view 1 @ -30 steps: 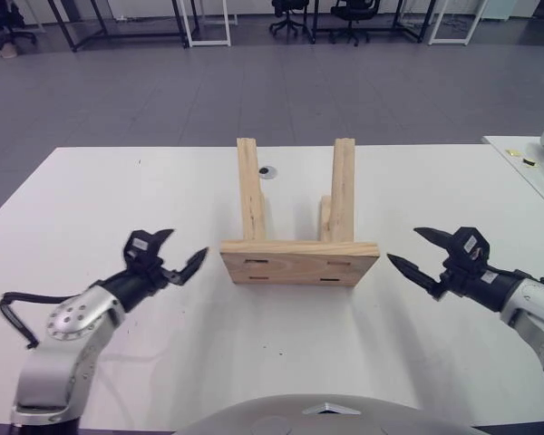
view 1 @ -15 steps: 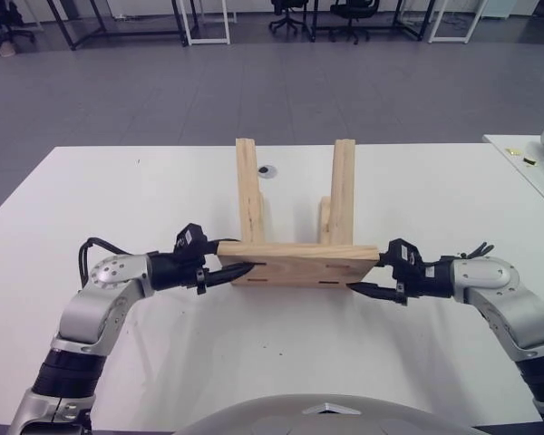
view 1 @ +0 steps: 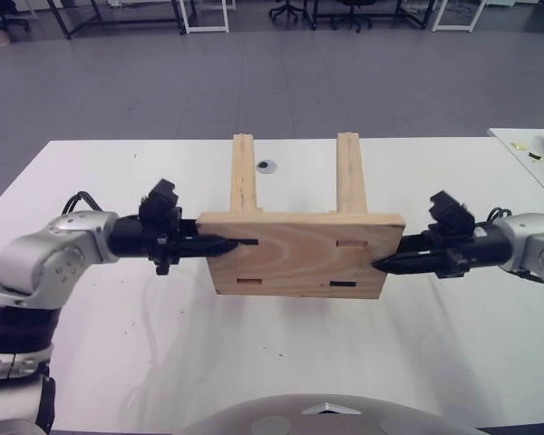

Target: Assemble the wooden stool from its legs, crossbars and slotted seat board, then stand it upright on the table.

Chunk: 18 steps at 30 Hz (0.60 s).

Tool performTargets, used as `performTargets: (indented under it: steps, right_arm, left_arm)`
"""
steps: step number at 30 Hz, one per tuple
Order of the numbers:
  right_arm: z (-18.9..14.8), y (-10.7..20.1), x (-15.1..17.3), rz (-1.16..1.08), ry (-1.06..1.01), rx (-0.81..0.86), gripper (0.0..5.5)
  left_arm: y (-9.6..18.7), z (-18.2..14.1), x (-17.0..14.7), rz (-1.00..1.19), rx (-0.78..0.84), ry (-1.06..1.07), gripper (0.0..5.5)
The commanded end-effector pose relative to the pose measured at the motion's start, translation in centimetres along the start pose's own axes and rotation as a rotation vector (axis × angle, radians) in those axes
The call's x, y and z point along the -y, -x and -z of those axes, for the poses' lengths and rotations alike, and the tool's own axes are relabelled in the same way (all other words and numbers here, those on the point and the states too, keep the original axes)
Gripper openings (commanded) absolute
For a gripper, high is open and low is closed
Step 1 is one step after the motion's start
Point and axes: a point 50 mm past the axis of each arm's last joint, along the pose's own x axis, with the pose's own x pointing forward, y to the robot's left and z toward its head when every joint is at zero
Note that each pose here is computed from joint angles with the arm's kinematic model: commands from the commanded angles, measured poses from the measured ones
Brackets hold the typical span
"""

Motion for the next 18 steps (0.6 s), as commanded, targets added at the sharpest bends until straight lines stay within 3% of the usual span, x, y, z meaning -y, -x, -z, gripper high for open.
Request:
performTargets:
  steps: [1, 5, 9, 12, 16, 18]
  right_arm:
    - [-9.9, 1.0, -6.0, -0.703, -0.117, 0.374, 1.38]
    - [-6.8, 1.2, -3.6, -0.753, -0.3, 0.474, 1.35]
    - [-6.2, 2.1, -2.8, -0.754, -0.424, 0.48, 1.35]
    - [-6.5, 3.5, -2.5, -0.743, -0.616, 0.423, 1.35]
    - [-6.3, 3.3, -0.6, -0.689, -0.723, 0.463, 1.35]
    - [-6.3, 3.3, -0.1, -0.677, -0.746, 0.476, 1.35]
  left_arm:
    - [-3.1, -9.1, 4.0, 0.572, 0.308, 0.245, 1.61]
    - [-6.0, -7.6, 1.6, 0.454, 0.595, 0.326, 1.32]
    - [-9.4, -6.9, 1.8, 0.182, 0.925, 0.541, 1.31]
    - [-9.9, -6.1, 1.1, -0.011, 0.968, 0.739, 1.31]
    - [-8.4, -8.4, 0.2, -0.177, 1.014, 0.848, 1.31]
    - [-8.4, -7.6, -0.3, -0.264, 0.987, 0.929, 1.31]
